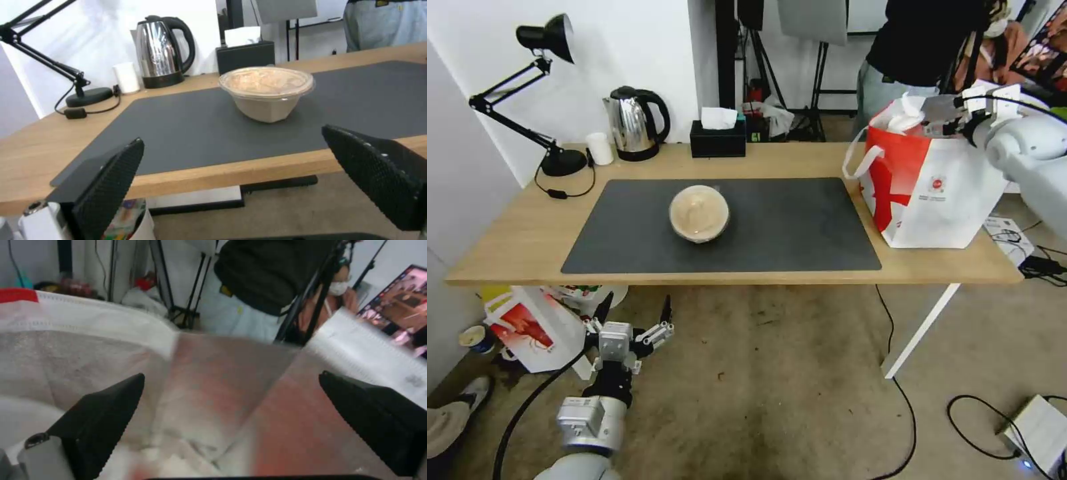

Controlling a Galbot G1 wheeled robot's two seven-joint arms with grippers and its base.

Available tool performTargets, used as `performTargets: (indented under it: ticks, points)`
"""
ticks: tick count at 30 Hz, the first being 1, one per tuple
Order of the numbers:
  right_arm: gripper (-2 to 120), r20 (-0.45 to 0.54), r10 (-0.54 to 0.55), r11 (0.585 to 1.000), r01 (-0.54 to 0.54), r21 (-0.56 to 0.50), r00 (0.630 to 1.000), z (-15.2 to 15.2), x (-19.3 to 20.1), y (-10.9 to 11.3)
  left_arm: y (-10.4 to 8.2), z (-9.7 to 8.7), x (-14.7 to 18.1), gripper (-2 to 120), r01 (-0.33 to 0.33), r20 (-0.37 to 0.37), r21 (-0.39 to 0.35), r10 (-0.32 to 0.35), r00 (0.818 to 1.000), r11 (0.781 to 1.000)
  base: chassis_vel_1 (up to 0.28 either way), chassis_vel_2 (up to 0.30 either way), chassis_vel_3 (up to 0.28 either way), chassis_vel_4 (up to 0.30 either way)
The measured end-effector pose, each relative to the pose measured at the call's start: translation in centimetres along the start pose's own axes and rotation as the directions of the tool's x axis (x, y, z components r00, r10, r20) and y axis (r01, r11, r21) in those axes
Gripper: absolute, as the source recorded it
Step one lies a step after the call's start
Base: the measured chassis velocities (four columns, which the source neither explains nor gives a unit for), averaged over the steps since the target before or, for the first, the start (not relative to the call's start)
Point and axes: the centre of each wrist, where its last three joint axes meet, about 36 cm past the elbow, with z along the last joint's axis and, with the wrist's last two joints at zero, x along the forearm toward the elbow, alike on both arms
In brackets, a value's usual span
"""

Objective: Pick up the trash from the table and place it into the takeout bag.

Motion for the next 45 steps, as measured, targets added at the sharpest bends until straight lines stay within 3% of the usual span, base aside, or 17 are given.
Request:
performTargets:
  ticks: [15,20,23,24,28,29,33,34,37,39,40,43,45]
  points:
    - [100,0.061,0.036,0.998,-0.034,-0.048,0.997,-1.5,1.4,-2.9,0.0,0.0,0.0,100,0.0,0.0,0.0,0.0,1.0,1.0,0.0,0.0,0.0,0.0]
    - [100,0.139,0.064,0.995,-0.051,-0.09,0.988,-2.2,3.0,-3.7,0.0,0.0,0.0,100,0.0,0.0,0.0,0.0,1.0,1.0,0.0,0.0,0.0,0.0]
    - [100,0.268,0.099,0.99,-0.066,-0.126,0.958,-2.4,5.2,-3.4,0.0,0.0,0.0,100,0.0,0.0,0.0,0.0,1.0,1.0,0.0,0.0,0.0,0.0]
    - [100,0.268,0.099,0.99,-0.066,-0.126,0.958,-2.4,5.2,-3.4,0.0,0.0,0.0,100,0.0,0.0,0.0,0.0,1.0,1.0,0.0,0.0,0.0,0.0]
    - [100,0.49,0.134,0.982,-0.048,-0.185,0.861,-2.1,9.3,-0.5,0.0,0.0,0.0,100,0.0,0.0,0.0,0.0,1.0,1.0,0.0,0.0,0.0,0.0]
    - [100,0.49,0.134,0.982,-0.048,-0.185,0.861,-2.1,9.3,-0.5,0.0,0.0,0.0,100,0.0,0.0,0.0,0.0,1.0,1.0,0.0,0.0,0.0,0.0]
    - [100,0.639,0.135,0.971,0.028,-0.239,0.757,-1.7,13.9,2.2,0.0,0.0,0.0,100,0.0,0.0,0.0,0.0,1.0,1.0,0.0,0.0,0.0,0.0]
    - [100,0.639,0.135,0.971,0.028,-0.239,0.757,-1.7,13.9,2.2,0.0,0.0,0.0,100,0.0,0.0,0.0,0.0,1.0,1.0,0.0,0.0,0.0,0.0]
    - [100,0.703,0.098,0.962,0.113,-0.248,0.705,-0.5,17.1,5.2,0.0,0.0,0.0,100,0.0,0.0,0.0,0.0,1.0,1.0,0.0,0.0,0.0,0.0]
    - [100,0.712,0.084,0.96,0.135,-0.246,0.697,0.0,17.8,6.1,0.0,0.0,0.0,100,0.0,0.0,0.0,0.0,1.0,1.0,0.0,0.0,0.0,0.0]
    - [100,0.733,0.036,0.951,0.201,-0.233,0.679,3.7,20.9,11.0,0.0,0.0,0.0,100,0.0,0.0,0.0,0.0,1.0,1.0,0.0,0.0,0.0,0.0]
    - [100,0.741,0.018,0.947,0.225,-0.227,0.671,5.2,22.4,12.8,0.0,0.0,0.0,100,0.0,0.0,0.0,0.0,1.0,1.0,0.0,0.0,0.0,0.0]
    - [100,0.745,-0.007,0.94,0.259,-0.223,0.668,7.2,24.5,15.3,0.0,0.0,0.0,100,0.0,0.0,0.0,0.0,1.0,1.0,0.0,0.0,0.0,0.0]
